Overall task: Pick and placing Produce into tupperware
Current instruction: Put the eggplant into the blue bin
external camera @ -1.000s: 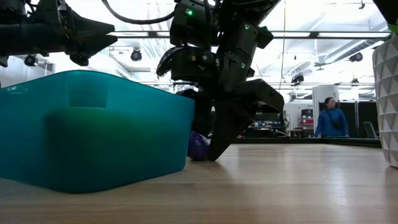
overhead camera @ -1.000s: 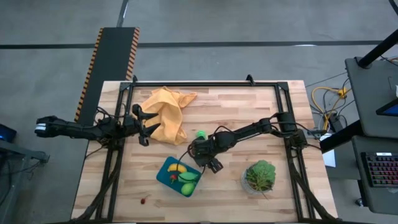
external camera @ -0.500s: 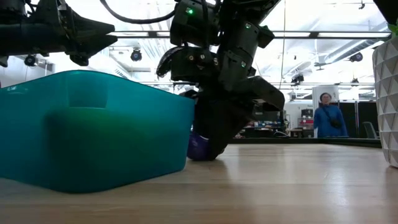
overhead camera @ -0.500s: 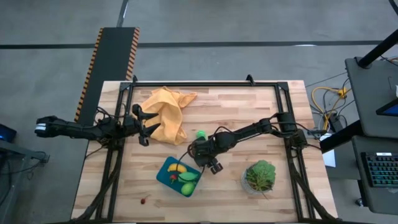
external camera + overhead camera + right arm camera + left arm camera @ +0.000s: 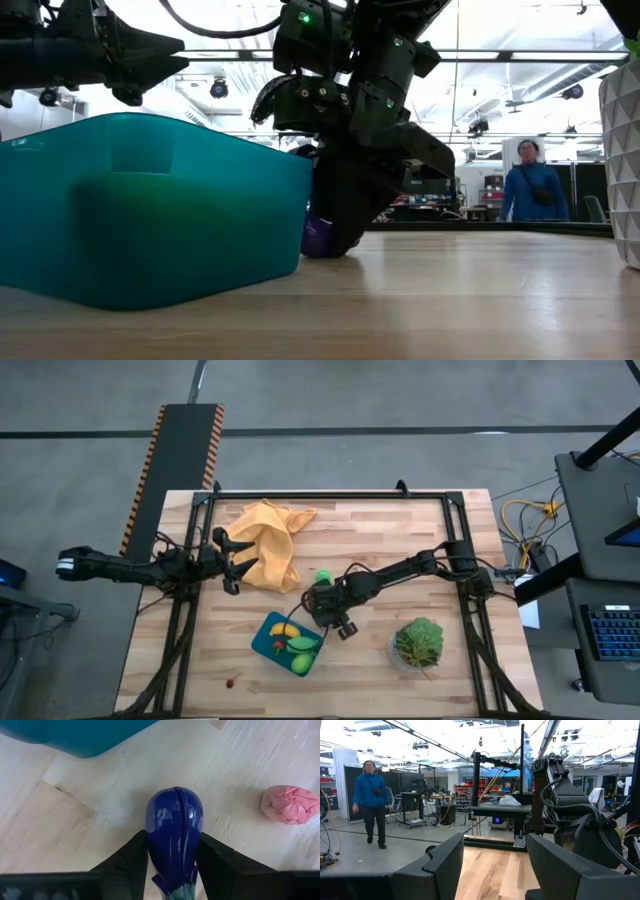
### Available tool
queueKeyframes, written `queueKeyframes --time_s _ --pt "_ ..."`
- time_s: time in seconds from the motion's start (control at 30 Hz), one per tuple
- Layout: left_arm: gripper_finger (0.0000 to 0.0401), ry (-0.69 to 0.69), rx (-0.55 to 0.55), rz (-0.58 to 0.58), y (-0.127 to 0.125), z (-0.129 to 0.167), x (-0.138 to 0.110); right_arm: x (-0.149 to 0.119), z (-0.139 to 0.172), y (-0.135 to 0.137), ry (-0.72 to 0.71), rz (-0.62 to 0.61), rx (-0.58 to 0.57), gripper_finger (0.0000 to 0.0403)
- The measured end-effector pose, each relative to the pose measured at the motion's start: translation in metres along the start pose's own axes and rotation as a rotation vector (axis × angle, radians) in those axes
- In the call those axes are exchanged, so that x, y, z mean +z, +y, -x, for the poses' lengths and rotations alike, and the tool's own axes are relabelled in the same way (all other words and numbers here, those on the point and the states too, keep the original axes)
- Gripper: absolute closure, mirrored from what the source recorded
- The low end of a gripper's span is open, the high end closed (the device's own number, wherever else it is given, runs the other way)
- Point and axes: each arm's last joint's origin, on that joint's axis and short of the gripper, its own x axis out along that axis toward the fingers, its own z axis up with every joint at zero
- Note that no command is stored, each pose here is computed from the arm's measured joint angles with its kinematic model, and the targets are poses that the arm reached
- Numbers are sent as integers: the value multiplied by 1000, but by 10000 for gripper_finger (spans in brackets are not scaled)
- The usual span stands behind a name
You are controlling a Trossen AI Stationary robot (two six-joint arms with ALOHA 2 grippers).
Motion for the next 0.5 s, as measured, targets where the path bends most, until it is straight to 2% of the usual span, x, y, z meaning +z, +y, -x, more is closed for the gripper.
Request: queueKeyframes --time_s 0.5 --pt "195 0 0 0 0 0 0 -8 4 1 83 -62 23 266"
